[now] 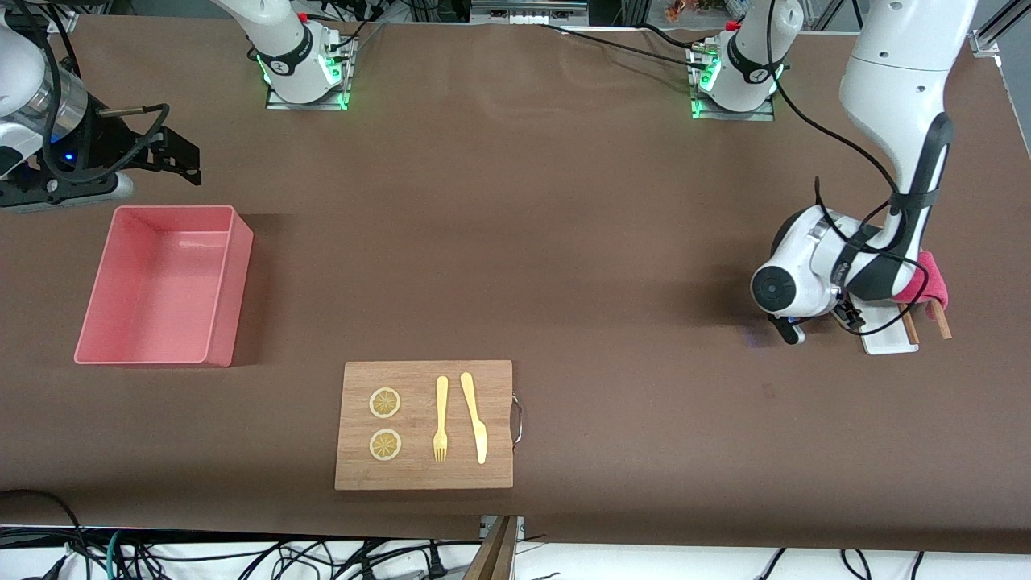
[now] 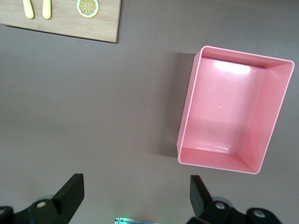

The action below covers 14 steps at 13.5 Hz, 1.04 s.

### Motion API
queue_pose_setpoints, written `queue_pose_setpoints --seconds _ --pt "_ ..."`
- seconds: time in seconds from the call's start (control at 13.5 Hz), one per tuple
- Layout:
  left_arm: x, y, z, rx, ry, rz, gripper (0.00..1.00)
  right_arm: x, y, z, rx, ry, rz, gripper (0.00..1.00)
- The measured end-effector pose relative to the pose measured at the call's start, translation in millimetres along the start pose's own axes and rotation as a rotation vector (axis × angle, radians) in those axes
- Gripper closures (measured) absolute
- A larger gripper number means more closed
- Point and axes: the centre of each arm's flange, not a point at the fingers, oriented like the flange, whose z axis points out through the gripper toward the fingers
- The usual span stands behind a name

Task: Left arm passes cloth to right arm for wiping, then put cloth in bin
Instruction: 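Grasp the pink cloth with the left gripper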

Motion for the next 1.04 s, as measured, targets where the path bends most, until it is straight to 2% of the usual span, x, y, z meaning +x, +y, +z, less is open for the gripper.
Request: queue_pose_setpoints --seconds 0.22,0.3,0.37,0.44,0.81,1.04 --pt "-15 0 26 0.004 0.005 0.011 0.00 0 0 0 0.000 0.000 0.000 0.00" --pt "-17 1 27 0.006 0.003 0.013 0.07 0 0 0 0.000 0.000 0.000 0.00" --pt "-18 1 26 0.006 0.003 0.013 0.07 0 0 0 0.000 0.000 0.000 0.00" --pt "-19 1 26 0.006 0.002 0.013 0.13 0 0 0 0.000 0.000 0.000 0.00" --pt "-23 2 27 0.004 0.001 0.012 0.70 0 0 0 0.000 0.000 0.000 0.00" --pt "-28 1 26 -0.001 -0.015 0.005 0.98 0 0 0 0.000 0.000 0.000 0.00"
